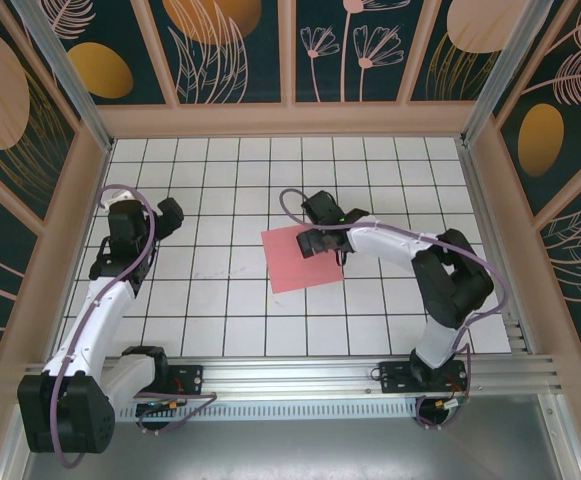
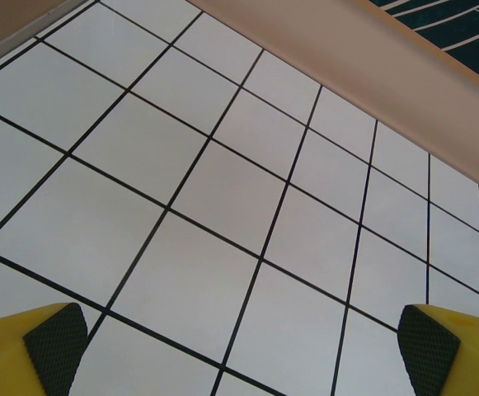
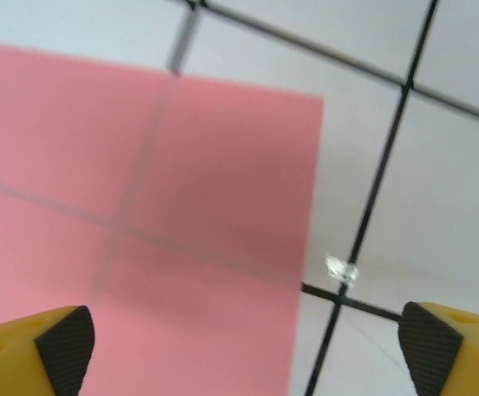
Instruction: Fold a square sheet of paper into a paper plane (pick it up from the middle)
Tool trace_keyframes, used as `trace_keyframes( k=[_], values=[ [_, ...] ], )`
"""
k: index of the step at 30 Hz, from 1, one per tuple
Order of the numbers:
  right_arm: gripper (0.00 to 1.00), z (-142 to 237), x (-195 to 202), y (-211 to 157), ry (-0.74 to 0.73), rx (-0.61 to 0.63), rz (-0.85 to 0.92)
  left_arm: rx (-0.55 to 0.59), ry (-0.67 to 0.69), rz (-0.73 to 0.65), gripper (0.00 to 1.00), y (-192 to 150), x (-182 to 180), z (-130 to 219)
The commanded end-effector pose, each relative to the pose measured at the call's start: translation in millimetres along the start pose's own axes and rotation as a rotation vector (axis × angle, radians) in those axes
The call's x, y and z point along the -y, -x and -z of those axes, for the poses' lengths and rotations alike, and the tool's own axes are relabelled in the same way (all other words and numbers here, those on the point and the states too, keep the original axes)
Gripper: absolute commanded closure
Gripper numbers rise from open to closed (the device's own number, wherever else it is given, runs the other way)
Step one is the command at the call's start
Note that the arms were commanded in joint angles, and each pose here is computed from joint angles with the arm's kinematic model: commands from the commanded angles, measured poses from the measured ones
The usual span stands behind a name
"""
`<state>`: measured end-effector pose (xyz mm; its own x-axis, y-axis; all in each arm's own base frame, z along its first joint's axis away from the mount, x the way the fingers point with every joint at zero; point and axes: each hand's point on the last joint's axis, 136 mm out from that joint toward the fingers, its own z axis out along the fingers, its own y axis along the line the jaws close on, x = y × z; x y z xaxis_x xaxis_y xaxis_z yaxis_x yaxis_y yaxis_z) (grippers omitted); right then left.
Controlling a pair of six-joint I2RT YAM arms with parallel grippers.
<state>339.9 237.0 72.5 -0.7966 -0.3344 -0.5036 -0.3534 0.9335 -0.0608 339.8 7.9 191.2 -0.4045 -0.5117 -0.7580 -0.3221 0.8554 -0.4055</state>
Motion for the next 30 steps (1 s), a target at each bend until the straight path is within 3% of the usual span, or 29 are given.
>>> trace_keyframes(
  k=[1, 5, 13, 30],
  values=[
    [0.01, 23, -26, 17, 0.128, 0.015, -0.166, -0.002, -0.006, -0.001, 0.01, 1, 1, 1],
    [0.01, 7, -41, 12, 0.136, -0.05, -0.232, -0.007, -0.01, -0.003, 0.01, 0, 1, 0],
    [0.01, -22, -58, -6, 0.096, -0.162, -0.174, -0.019, -0.014, -0.003, 0.02, -4, 1, -2],
    [0.02, -60, -57, -66, 0.04, -0.337, -0.112, -0.032, -0.009, -0.006, 0.01, -8, -1, -6]
  ],
)
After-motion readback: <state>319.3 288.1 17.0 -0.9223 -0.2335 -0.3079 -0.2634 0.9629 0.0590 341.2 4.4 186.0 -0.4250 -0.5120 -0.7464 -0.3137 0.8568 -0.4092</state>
